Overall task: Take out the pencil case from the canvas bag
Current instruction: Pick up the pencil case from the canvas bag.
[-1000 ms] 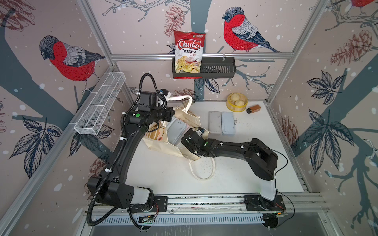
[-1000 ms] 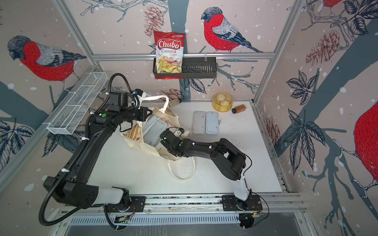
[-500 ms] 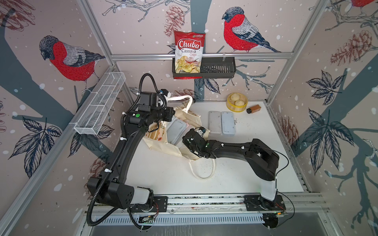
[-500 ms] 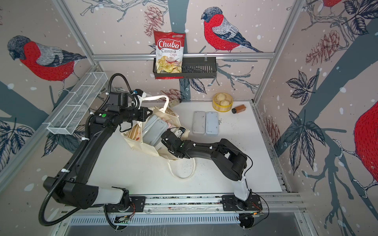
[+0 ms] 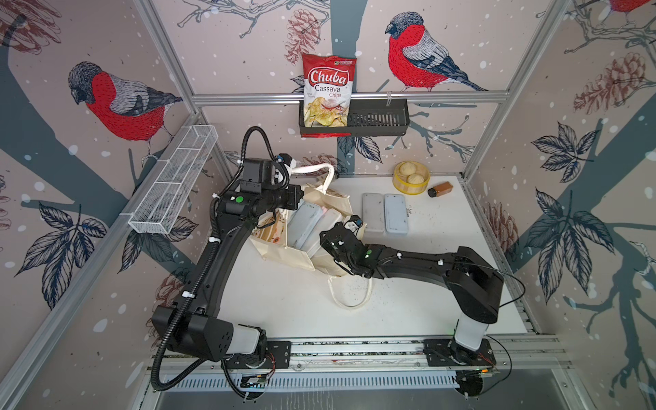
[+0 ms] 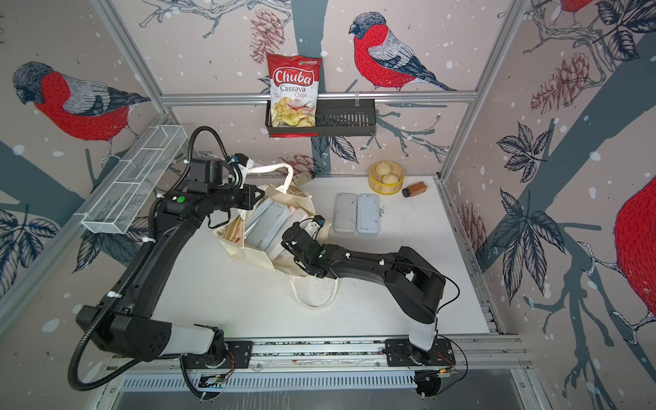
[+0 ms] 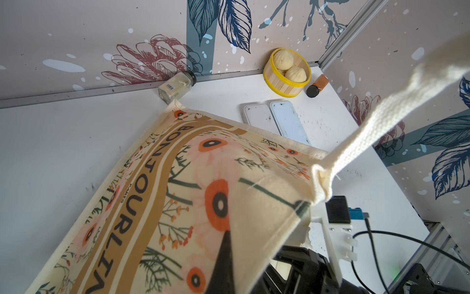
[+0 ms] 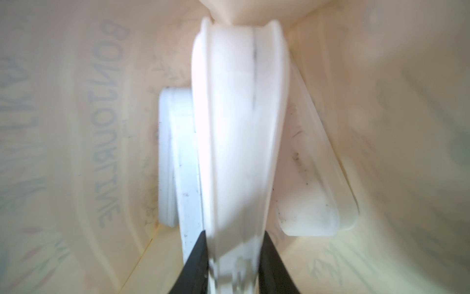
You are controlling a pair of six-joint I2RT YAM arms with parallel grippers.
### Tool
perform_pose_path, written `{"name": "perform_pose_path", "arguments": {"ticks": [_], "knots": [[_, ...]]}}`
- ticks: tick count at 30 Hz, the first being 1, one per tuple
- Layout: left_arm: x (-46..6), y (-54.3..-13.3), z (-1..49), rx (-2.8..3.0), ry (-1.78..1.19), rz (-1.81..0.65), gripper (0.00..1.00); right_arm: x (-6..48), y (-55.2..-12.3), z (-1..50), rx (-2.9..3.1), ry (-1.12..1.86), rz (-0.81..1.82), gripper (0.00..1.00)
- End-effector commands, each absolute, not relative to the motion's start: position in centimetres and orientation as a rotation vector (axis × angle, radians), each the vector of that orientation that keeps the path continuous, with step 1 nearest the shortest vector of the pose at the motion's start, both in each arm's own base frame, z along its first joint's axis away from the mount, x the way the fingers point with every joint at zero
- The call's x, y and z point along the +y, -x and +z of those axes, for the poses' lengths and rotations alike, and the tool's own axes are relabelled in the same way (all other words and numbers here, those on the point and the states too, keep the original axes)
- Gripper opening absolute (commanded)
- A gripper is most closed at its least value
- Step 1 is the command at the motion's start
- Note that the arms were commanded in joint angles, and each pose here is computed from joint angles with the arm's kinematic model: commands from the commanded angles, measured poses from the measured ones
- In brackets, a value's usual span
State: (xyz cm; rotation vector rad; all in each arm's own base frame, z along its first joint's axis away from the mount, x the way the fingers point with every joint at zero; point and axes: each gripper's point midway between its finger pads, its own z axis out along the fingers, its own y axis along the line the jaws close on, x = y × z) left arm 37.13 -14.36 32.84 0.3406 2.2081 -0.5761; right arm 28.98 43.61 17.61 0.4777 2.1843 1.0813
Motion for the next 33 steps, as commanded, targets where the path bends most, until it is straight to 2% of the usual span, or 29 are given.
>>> {"name": "perform_pose_path", "arguments": {"ticks": [1,10,18,24,29,33], "knots": [[-14.6,-37.7,34.3,2.158,-0.334,-0.596,0.0,43.8,-28.8,21.0,2.109,-0.39,1.086,0.15],[-14.3,-37.9,35.0,2.137,-0.319,-0.577,0.0,39.0,-28.5,25.7,2.078,-0.167,0.936,0.15],[-14.4,-37.5,35.4,2.125,-0.318,-0.594,0.0,29.1,-31.5,25.9,2.162,-0.087,0.789,0.15],[-14.3,-37.4,34.6,2.15,-0.312,-0.584,0.0,20.9,-33.2,29.7,2.032,-0.006,0.605,0.14],[-14.1,-37.9,34.0,2.165,-0.301,-0.57,0.0,17.1,-34.2,32.0,1.994,0.018,0.606,0.13],[-14.1,-38.2,34.4,2.157,-0.299,-0.564,0.0,13.4,-35.3,31.4,2.027,-0.002,0.434,0.13]]}}
